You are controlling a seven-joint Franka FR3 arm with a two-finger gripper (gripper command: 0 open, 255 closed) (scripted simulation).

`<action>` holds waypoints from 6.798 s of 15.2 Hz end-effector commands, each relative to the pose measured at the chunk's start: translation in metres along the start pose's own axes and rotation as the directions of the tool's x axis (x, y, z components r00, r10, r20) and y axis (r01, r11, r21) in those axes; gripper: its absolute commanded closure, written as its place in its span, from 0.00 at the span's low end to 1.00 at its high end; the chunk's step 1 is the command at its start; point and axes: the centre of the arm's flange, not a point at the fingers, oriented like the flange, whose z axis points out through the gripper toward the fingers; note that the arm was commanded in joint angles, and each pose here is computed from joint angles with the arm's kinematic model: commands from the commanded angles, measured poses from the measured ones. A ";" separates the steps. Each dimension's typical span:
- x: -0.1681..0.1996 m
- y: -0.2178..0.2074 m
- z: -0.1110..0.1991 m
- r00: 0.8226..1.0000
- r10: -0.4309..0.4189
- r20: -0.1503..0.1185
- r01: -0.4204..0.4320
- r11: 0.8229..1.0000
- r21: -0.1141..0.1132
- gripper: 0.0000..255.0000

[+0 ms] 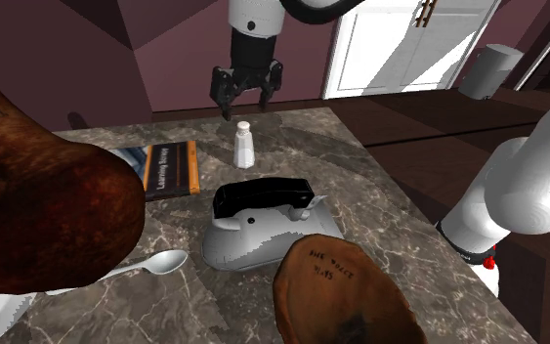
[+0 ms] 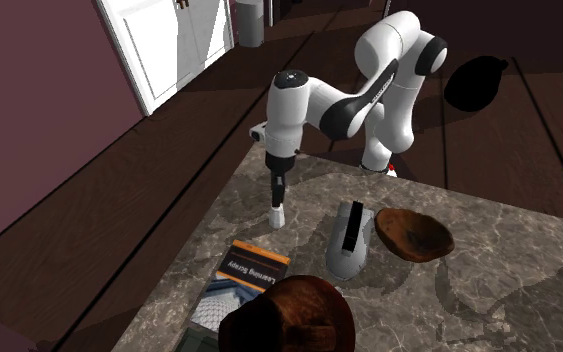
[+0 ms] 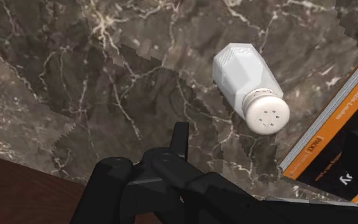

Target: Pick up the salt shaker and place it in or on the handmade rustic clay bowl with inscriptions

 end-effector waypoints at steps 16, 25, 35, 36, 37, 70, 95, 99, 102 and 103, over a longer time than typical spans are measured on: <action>0.001 -0.004 0.040 1.000 0.000 0.002 0.000 1.000 0.002 1.00; 0.002 -0.005 0.035 1.000 0.000 0.002 0.000 1.000 0.002 1.00; 0.008 -0.008 -0.018 1.000 0.000 0.002 0.000 1.000 0.002 1.00; 0.008 -0.009 -0.023 1.000 0.000 0.002 0.000 1.000 0.002 1.00; 0.009 -0.009 -0.028 1.000 0.000 0.002 0.000 1.000 0.002 1.00; -0.140 -0.067 -0.163 1.000 0.000 0.002 0.000 1.000 0.002 1.00; -0.348 -0.129 -0.162 1.000 0.000 0.002 0.000 1.000 0.002 1.00; -0.351 -0.127 -0.141 1.000 0.000 0.002 0.000 1.000 0.002 1.00; -0.352 -0.126 -0.126 1.000 0.000 0.002 0.000 1.000 0.002 1.00; -0.353 -0.126 -0.120 1.000 0.000 0.002 0.000 1.000 0.002 1.00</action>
